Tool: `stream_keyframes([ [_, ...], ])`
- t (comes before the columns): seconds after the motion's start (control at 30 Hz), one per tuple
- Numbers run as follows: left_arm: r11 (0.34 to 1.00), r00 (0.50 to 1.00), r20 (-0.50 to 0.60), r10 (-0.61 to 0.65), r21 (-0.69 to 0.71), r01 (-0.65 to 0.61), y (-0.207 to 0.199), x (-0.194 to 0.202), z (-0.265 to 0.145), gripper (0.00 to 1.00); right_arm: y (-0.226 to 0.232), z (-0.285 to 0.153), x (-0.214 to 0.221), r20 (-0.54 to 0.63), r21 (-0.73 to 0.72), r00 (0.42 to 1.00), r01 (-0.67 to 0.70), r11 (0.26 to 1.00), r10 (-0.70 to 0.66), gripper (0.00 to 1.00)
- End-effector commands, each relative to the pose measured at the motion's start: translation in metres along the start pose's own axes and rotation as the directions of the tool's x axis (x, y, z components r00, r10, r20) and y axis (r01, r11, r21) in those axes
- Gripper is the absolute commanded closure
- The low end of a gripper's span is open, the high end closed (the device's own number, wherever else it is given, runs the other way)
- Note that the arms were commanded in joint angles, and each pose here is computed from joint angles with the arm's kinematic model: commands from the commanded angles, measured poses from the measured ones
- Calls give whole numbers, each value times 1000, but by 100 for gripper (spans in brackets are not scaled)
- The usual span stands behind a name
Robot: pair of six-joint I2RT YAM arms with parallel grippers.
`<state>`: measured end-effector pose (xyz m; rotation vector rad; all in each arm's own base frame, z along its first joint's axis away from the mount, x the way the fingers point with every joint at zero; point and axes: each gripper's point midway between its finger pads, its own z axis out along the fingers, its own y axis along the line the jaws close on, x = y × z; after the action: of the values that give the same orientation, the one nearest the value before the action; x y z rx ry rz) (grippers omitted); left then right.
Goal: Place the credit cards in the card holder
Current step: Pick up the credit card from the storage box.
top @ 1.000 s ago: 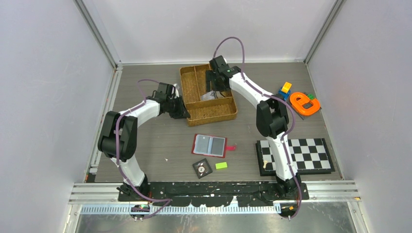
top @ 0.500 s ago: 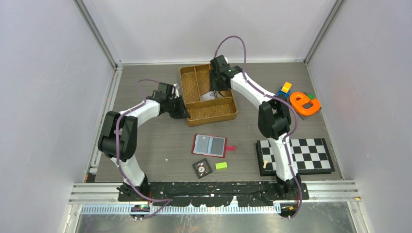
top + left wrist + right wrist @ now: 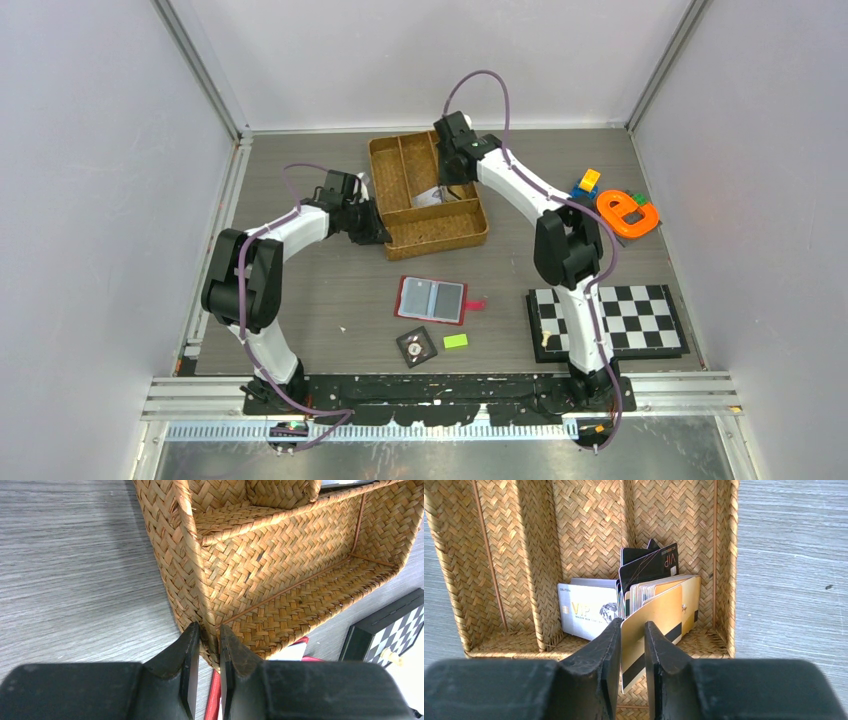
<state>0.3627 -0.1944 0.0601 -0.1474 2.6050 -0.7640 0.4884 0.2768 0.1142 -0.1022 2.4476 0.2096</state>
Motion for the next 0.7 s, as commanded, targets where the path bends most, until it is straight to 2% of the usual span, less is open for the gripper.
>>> stream_keyframes([
  [0.0, 997, 999, -23, 45, 68, -43, -19, 4, 3, 99, 31, -46, -31, 103, -102, 994, -12, 995, 23, 76],
  [0.1, 997, 999, -21, 44, 64, -43, -18, 4, 2, 99, 25, -51, -34, 118, -80, 993, -6, 997, 15, 84],
  [0.23, 997, 999, -12, 47, 64, -46, -20, 2, 0, 99, 17, -57, -38, 135, -39, 991, 5, 999, 0, 85],
  [0.37, 997, 999, -1, 53, 51, -53, -19, 0, -4, 99, 8, -69, -46, 169, 4, 985, 15, 1000, -15, 97],
  [0.47, 997, 998, 18, 67, 33, -68, -19, -4, -10, 98, 1, -89, -56, 212, 25, 977, 17, 1000, -22, 100],
  [0.53, 997, 997, 31, 77, 22, -78, -19, -7, -15, 93, -1, -110, -64, 248, 24, 968, 22, 999, -28, 100],
  [0.67, 994, 992, 61, 110, -7, -109, -21, -15, -28, 65, -3, -150, -68, 275, -14, 961, 40, 999, -34, 100],
])
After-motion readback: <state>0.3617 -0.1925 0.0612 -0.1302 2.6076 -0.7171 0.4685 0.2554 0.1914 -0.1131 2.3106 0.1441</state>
